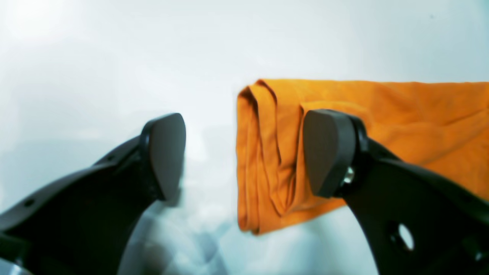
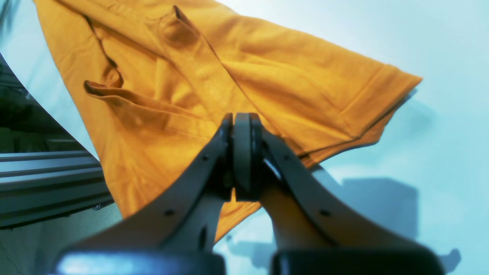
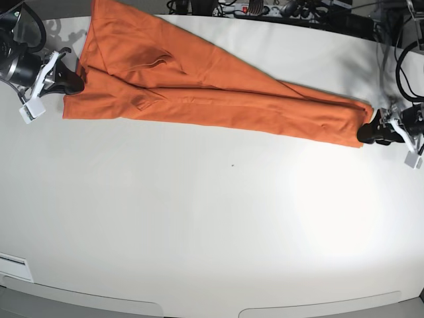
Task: Fold the T-shirt properly
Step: 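Regrasp the folded hem end with the left gripper and tug it outward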
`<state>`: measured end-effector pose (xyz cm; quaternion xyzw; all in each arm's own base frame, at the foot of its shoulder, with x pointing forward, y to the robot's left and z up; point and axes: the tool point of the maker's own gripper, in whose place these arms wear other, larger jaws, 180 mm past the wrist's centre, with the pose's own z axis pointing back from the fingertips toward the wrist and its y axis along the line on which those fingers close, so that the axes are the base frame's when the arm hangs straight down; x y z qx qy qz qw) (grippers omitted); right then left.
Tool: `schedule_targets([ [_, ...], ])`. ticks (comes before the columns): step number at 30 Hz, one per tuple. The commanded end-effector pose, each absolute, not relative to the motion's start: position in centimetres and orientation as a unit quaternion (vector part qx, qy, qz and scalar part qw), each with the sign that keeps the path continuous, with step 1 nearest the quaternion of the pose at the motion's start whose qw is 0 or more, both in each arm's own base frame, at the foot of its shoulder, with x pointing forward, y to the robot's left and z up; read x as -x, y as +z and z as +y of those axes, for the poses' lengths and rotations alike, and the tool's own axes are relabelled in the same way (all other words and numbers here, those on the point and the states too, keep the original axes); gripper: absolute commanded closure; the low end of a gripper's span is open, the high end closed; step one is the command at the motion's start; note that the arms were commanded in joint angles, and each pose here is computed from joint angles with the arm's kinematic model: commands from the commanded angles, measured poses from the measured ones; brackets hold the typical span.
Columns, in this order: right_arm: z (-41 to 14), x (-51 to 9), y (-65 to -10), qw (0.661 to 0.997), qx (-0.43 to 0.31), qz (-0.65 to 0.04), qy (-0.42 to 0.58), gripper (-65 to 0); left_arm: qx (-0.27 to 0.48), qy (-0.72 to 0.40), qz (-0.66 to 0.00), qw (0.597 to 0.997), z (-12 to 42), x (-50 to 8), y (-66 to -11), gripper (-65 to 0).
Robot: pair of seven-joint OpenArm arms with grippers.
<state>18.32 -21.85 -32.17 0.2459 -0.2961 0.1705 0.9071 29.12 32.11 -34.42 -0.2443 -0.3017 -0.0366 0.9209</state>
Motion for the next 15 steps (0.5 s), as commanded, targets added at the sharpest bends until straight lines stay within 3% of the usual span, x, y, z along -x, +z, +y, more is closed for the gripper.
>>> schedule_targets([
  [1, -22.0, -19.0, -31.0, 0.900, -0.244, -0.314, 0.180, 0.0, 0.233, -0.042, -0.278, 0.931, 32.4, -28.4, -34.9, -49.2],
  [15, -21.9, -19.2, -30.9, 0.898, -0.246, -0.319, 0.179, 0.0, 0.284, -0.049, -0.223, 0.931, 29.8, -25.7, -36.7, -49.2],
])
